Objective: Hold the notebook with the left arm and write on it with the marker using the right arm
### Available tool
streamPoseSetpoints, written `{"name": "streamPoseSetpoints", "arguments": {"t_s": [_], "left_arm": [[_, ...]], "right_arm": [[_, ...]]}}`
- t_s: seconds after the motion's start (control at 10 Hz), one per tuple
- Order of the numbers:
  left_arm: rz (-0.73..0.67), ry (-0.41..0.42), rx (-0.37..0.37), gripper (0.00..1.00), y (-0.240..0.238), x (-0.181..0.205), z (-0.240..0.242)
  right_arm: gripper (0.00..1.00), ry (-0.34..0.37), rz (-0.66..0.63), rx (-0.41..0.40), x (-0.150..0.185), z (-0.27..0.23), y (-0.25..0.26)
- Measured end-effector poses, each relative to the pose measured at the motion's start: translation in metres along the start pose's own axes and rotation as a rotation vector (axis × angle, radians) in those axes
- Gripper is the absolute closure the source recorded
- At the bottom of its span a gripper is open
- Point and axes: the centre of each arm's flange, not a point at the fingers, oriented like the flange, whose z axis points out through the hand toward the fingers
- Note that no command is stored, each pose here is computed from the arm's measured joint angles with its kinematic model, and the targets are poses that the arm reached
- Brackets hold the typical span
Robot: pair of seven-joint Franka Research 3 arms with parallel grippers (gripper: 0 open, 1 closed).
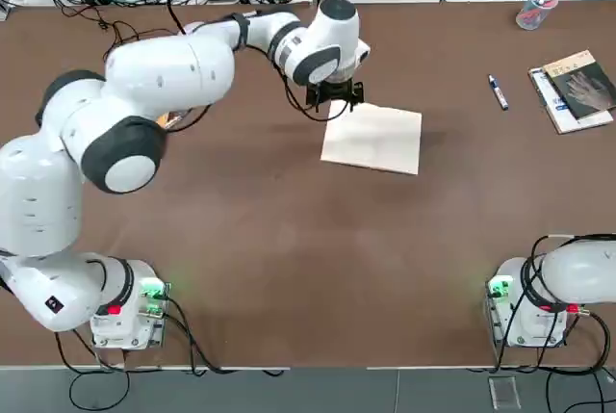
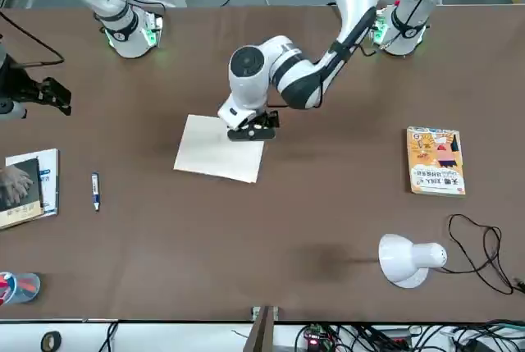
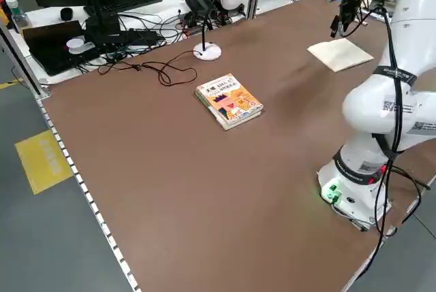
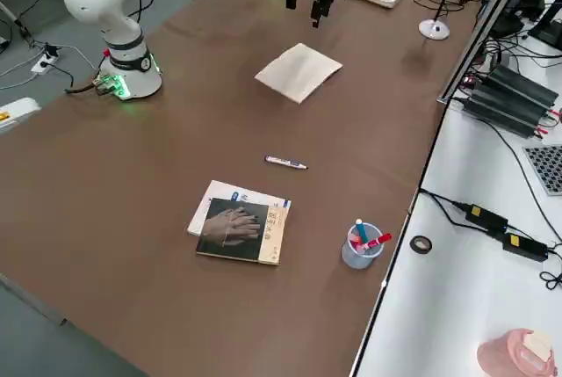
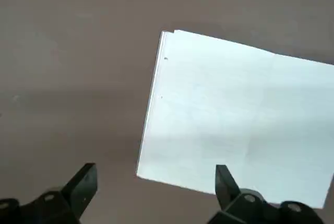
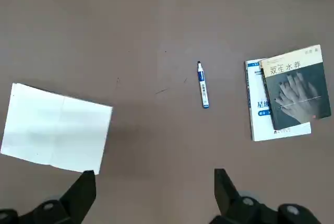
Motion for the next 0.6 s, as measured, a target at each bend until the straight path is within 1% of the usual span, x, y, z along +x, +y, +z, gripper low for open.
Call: {"name": "streamPoseSetpoints", "arguments": {"t_s": [0.3, 0.6], "left_arm": [[-0.006, 0.029, 0.019, 0.00, 0.002, 0.001, 0.022], [-0.003, 0.048, 0.018, 0.00, 0.010, -0.006, 0.033]], "right_arm": [[0.00, 0.001, 0.000, 0.000, 0.000, 0.000, 0.000], [0.00, 0.001, -0.001, 0.000, 0.000, 0.000, 0.000]]}}
